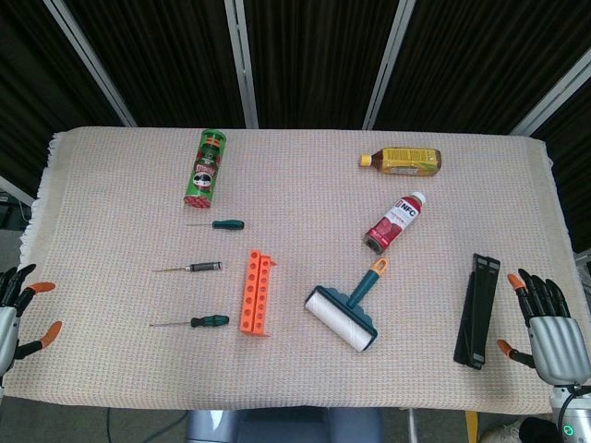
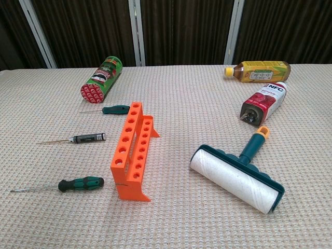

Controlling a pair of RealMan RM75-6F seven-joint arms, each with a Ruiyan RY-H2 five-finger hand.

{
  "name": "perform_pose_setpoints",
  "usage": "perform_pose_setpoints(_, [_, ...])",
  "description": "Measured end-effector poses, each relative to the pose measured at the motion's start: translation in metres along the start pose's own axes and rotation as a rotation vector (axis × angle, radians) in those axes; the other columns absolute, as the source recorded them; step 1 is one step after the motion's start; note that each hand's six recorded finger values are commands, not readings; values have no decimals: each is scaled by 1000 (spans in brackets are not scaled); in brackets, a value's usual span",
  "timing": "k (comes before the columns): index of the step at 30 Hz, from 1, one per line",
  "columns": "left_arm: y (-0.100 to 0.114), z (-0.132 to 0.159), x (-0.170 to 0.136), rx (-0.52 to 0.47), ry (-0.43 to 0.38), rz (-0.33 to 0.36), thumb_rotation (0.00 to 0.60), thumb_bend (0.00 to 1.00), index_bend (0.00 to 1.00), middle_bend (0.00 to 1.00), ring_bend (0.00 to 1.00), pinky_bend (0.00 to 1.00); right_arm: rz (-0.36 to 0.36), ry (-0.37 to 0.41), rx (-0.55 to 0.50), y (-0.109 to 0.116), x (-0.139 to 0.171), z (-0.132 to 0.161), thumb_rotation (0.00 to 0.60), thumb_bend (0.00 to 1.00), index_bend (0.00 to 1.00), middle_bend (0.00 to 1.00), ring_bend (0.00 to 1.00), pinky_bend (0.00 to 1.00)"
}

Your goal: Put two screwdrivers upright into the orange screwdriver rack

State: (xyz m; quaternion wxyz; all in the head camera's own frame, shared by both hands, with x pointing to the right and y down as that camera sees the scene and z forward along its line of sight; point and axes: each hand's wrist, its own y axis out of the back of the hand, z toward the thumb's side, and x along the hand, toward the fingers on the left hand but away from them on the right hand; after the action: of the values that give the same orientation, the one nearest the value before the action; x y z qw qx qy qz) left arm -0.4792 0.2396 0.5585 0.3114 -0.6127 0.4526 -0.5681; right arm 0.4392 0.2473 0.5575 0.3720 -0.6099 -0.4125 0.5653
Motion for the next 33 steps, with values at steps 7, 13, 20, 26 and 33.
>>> perform_pose_setpoints(7, [-1, 1, -1, 2, -3, -4, 600, 265, 303, 78, 0, 0, 7, 4, 6, 0, 1, -1, 600, 0, 0, 0, 0, 0])
perform_pose_setpoints(13, [-1, -1, -4, -6, 3, -5, 600, 265, 318, 90, 0, 0, -2, -1, -2, 2, 5, -4, 600, 0, 0, 0, 0, 0])
perform_pose_setpoints(20, [2, -1, -3, 1, -5, -2, 600, 329, 342, 115, 0, 0, 1, -1, -12, -1, 6, -6, 600, 0, 0, 0, 0, 0])
perform_pose_setpoints(26, [-1, 3, 1, 6, -17, -19, 600, 371, 364, 122, 3, 0, 0, -7, -11, 0, 5, -8, 600, 0, 0, 0, 0, 0])
perform_pose_setpoints(33, [-8, 16, 17, 30, -65, -60, 600, 402, 374, 124, 1, 0, 6, -11, -9, -1, 3, -7, 600, 0, 0, 0, 0, 0])
